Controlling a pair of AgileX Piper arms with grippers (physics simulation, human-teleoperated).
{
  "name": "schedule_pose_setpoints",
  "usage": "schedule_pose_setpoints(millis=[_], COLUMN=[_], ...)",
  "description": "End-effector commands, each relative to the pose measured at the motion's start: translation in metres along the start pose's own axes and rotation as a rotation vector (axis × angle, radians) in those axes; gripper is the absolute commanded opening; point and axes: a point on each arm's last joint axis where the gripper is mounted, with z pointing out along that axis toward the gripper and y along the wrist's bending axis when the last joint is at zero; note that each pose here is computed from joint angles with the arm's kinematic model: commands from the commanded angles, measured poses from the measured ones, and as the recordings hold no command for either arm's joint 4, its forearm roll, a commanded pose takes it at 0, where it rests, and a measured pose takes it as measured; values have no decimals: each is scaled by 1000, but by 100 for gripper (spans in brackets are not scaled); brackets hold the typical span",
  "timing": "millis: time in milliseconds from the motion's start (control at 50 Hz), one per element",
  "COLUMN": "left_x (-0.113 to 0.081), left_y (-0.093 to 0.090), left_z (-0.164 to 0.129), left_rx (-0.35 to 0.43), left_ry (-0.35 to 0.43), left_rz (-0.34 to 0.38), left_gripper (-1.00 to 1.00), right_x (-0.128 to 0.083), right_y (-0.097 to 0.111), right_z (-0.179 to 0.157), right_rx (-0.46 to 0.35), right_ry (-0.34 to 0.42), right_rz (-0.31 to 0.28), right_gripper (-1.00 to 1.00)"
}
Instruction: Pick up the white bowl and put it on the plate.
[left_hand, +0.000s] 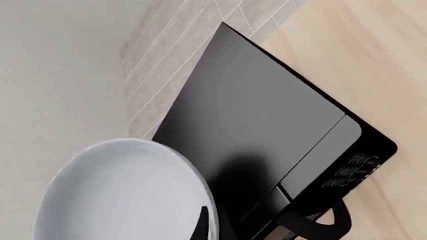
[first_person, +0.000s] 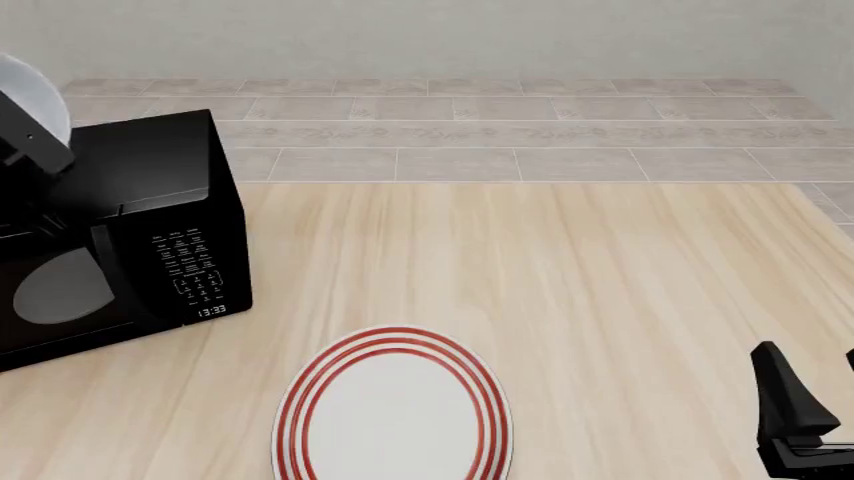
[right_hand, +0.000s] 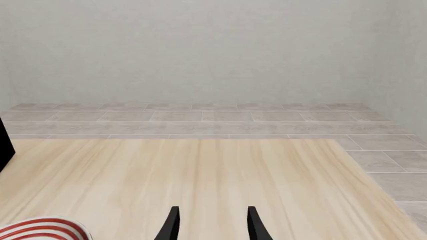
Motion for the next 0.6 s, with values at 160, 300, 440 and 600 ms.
schedule_pose_setpoints(millis=[160, 300, 440, 600], left_x=[-4, -9, -20, -38], left_y=[6, 8, 4, 2], left_z=[-15, -38, -67, -102], left_rx=[-5, -11, 5, 34], left_ry=[0, -16, -51, -115], left_rz=[4, 13, 21, 5], left_gripper=[-100, -100, -100, -100], right_x=[2, 2, 2, 2], right_y=[0, 0, 0, 0], right_z=[0, 0, 0, 0], right_rx=[-2, -2, -2, -2], right_ry=[0, 0, 0, 0], right_rz=[0, 0, 0, 0], right_gripper=[100, 100, 100, 100])
